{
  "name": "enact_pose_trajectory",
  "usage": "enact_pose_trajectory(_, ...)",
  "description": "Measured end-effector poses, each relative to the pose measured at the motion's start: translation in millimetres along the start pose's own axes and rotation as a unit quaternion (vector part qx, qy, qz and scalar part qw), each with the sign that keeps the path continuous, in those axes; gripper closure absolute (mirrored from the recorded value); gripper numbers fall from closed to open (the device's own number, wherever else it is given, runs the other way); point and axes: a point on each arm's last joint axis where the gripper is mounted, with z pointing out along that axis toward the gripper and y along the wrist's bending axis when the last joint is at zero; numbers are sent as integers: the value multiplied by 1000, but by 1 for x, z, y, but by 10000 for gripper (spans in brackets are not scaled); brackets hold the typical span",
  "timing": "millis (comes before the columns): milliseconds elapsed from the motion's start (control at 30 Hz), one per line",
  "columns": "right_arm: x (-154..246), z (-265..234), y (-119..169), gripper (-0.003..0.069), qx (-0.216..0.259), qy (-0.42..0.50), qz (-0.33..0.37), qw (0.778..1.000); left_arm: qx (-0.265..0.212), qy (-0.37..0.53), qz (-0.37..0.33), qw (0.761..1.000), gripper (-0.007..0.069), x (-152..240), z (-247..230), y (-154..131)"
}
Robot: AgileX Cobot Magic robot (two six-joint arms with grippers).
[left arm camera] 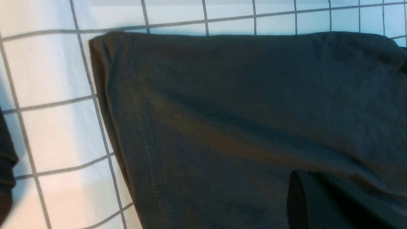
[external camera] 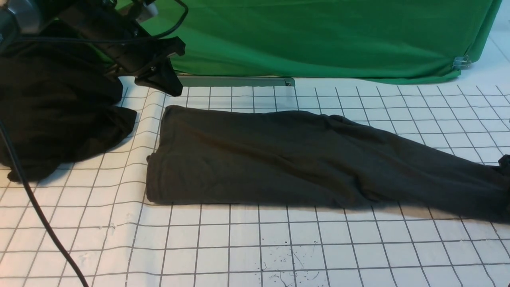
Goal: Fold a long-sleeved shirt over a white checkered tablecloth.
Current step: 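Pull the folded dark garment lengthwise by its ends to straighten it flat on the table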
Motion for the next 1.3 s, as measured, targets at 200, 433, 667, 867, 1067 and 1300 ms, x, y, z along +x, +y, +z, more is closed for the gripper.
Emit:
enact_pose_trajectory(200, 0, -33, -3, 638, 35, -33, -31, 998, 0, 0, 0, 1000, 624, 0, 0, 0)
enact_pose_trajectory(433, -11, -36, -9, 545, 68, -98, -48, 992, 0, 0, 2, 1000, 624, 0, 0, 0)
enact_pose_trajectory(667, -22, -7, -17, 257, 82, -131, -43, 987, 0, 0, 2, 1000, 624, 0, 0, 0)
enact_pose_trajectory(867, -27, -20, -24, 107, 80, -123, 31, 989, 0, 0, 2, 1000, 624, 0, 0, 0)
enact_pose_trajectory(1067, -37, -72, -31, 131, 77, -68, 62, 993, 0, 0, 2, 1000, 624, 0, 0, 0)
enact_pose_trajectory(1300, -35, -82, -26, 165, 31, -38, 91, 995, 0, -1, 3, 1000, 624, 0, 0, 0)
